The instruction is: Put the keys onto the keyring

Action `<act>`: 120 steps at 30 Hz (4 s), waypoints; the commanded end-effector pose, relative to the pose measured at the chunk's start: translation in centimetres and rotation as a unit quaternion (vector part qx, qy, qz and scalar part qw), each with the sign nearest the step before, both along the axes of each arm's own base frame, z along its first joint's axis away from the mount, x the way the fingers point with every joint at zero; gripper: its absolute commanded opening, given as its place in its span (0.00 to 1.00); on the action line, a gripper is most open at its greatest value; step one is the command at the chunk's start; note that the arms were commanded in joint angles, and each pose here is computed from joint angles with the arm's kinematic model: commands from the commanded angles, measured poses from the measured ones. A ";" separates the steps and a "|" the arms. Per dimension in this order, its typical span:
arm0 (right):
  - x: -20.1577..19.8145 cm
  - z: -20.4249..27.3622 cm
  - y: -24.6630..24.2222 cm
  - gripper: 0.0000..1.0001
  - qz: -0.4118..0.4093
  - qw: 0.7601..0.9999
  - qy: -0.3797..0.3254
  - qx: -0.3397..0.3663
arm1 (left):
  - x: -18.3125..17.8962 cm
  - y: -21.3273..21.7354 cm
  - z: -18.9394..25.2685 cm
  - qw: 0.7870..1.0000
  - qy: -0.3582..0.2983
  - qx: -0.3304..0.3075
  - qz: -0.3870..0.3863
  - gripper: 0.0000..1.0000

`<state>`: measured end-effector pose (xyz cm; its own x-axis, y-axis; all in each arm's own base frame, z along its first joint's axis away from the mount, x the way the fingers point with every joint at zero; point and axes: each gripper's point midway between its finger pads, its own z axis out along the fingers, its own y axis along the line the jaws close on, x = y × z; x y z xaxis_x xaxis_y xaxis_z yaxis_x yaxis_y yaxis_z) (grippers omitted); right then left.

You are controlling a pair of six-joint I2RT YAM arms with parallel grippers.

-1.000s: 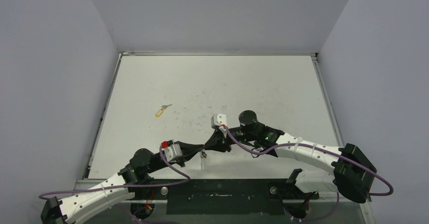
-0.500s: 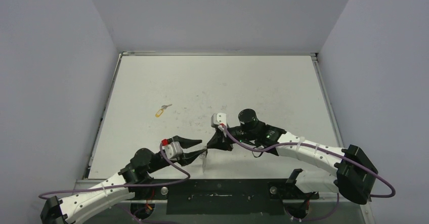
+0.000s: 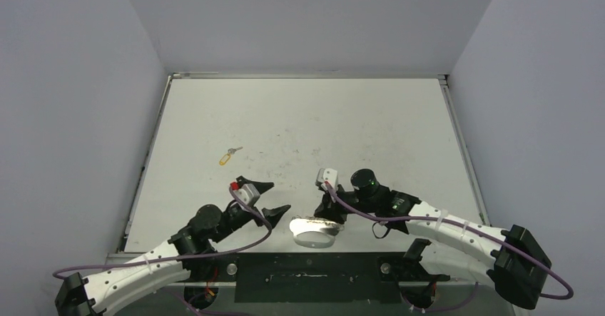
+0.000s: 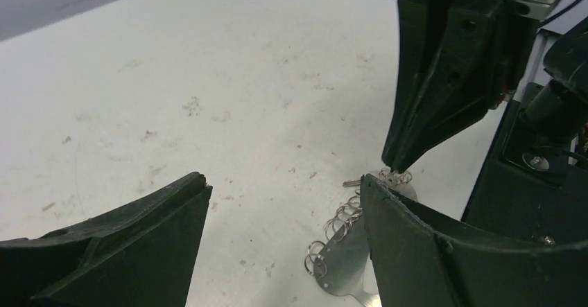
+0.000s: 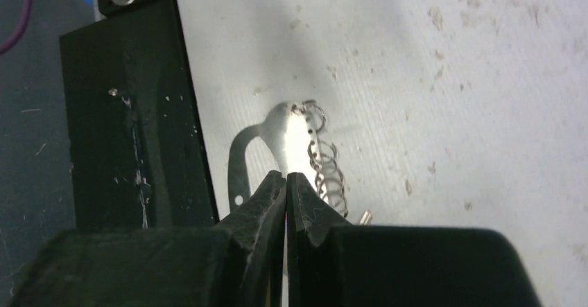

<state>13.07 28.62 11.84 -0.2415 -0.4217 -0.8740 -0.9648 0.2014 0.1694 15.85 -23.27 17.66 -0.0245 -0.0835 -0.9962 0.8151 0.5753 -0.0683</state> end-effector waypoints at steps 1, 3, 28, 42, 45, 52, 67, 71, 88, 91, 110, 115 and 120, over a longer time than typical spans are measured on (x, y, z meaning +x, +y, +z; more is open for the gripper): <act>1.9 -0.4 -2.1 0.05 -0.123 0.992 0.016 0.004 | 1.3 0.3 0.2 0.996 0.068 -0.025 0.048 0.78; 3.0 -0.8 -3.5 0.21 -0.193 0.981 0.027 0.004 | 1.4 0.2 -1.1 0.991 0.115 -0.025 0.062 0.78; -1.6 -8.6 -9.4 0.46 -0.428 0.853 0.299 -0.023 | -1.2 -1.1 -10.8 0.879 0.457 0.000 0.136 0.55; 1.0 -5.4 -7.7 0.48 -0.414 0.876 0.248 -0.014 | 0.4 -3.3 -12.0 0.882 0.446 0.070 0.138 0.49; 2.5 -3.8 -6.3 0.51 -0.385 0.900 0.205 -0.024 | 1.0 -2.6 -11.7 0.883 0.436 0.071 0.160 0.50; 4.1 -2.8 0.3 0.49 -0.230 0.953 0.182 -0.069 | 1.0 -0.2 -11.1 0.874 0.445 0.073 0.183 0.58; 3.5 -7.5 6.5 0.28 -0.073 0.950 0.286 -0.105 | 2.4 3.0 -9.2 0.841 0.516 -0.038 0.159 0.59; 3.3 -8.0 6.1 0.28 -0.070 0.947 0.293 -0.109 | 2.5 3.0 -9.2 0.841 0.516 -0.039 0.159 0.59; 2.7 -9.6 5.4 0.23 -0.027 0.935 0.334 -0.118 | 3.0 3.0 -8.9 0.845 0.510 -0.040 0.155 0.59; 2.4 -10.2 5.2 0.27 -0.018 0.931 0.341 -0.129 | 3.0 3.0 -8.8 0.846 0.509 -0.040 0.155 0.59; 1.3 -8.3 5.8 0.36 0.029 0.934 0.338 -0.108 | 3.0 2.9 -8.6 0.851 0.502 -0.045 0.148 0.59; 1.1 -8.8 5.9 0.31 0.032 0.931 0.345 -0.112 | 3.0 2.9 -8.5 0.852 0.500 -0.046 0.147 0.59; 0.5 -9.9 5.7 0.27 0.038 0.925 0.354 -0.130 | 3.0 3.0 -8.5 0.853 0.499 -0.045 0.149 0.59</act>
<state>13.38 33.42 2.16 -0.7124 -0.6142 -0.3395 -0.6092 0.3011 0.7336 18.29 -19.96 7.97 -0.8415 -0.3058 -0.4453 0.0989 0.7232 -0.6835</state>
